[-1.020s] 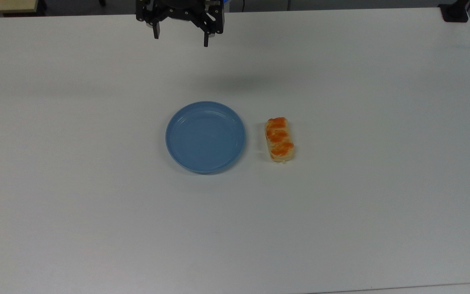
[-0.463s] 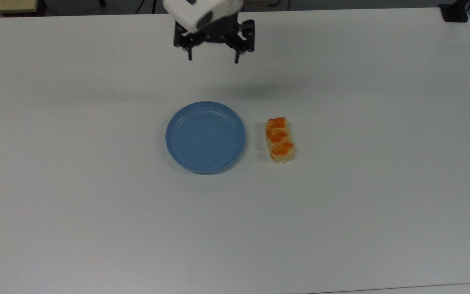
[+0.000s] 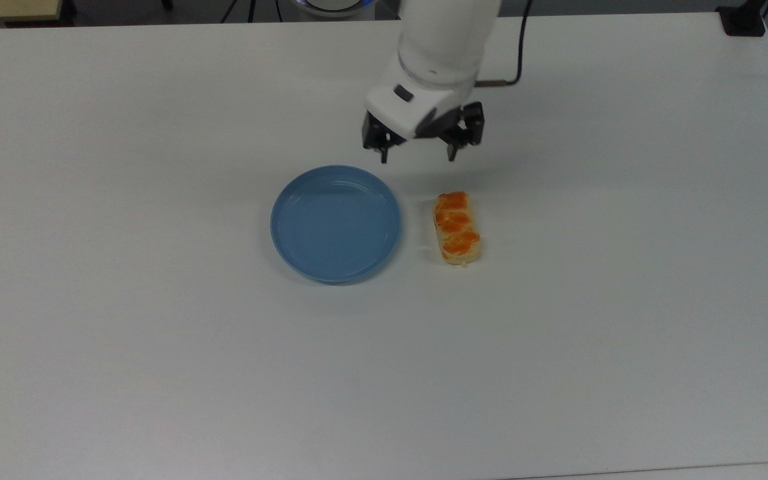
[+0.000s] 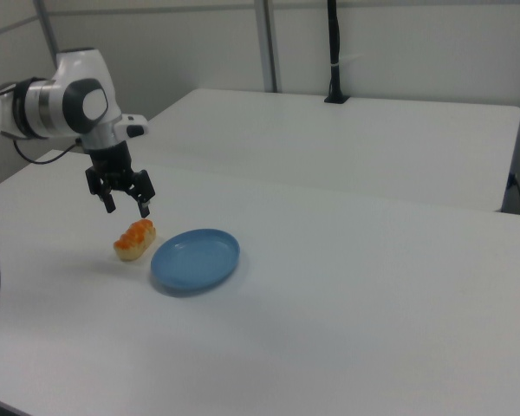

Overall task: Put the bread onto the plate
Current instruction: 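Move the open gripper over the orange-topped bread and lower it, then close the gripper on the orange-topped bread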

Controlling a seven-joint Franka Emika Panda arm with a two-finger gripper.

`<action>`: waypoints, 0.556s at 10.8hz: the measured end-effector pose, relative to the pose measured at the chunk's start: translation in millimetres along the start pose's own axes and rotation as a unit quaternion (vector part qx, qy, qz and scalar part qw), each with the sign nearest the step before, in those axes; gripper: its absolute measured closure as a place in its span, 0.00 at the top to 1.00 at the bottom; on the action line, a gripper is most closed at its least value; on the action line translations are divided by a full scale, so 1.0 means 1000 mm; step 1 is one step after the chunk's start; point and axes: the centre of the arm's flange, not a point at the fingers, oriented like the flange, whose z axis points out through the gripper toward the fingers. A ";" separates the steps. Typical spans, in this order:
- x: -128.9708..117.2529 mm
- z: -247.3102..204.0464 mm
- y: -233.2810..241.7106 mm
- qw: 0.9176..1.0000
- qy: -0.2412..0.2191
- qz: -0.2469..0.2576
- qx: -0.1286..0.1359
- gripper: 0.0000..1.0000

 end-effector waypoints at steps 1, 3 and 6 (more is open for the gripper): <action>0.005 0.016 -0.017 1.000 0.004 0.006 0.003 1.00; 0.012 0.045 -0.041 1.000 0.010 0.022 0.008 1.00; 0.022 0.081 -0.060 0.999 0.024 0.020 0.017 1.00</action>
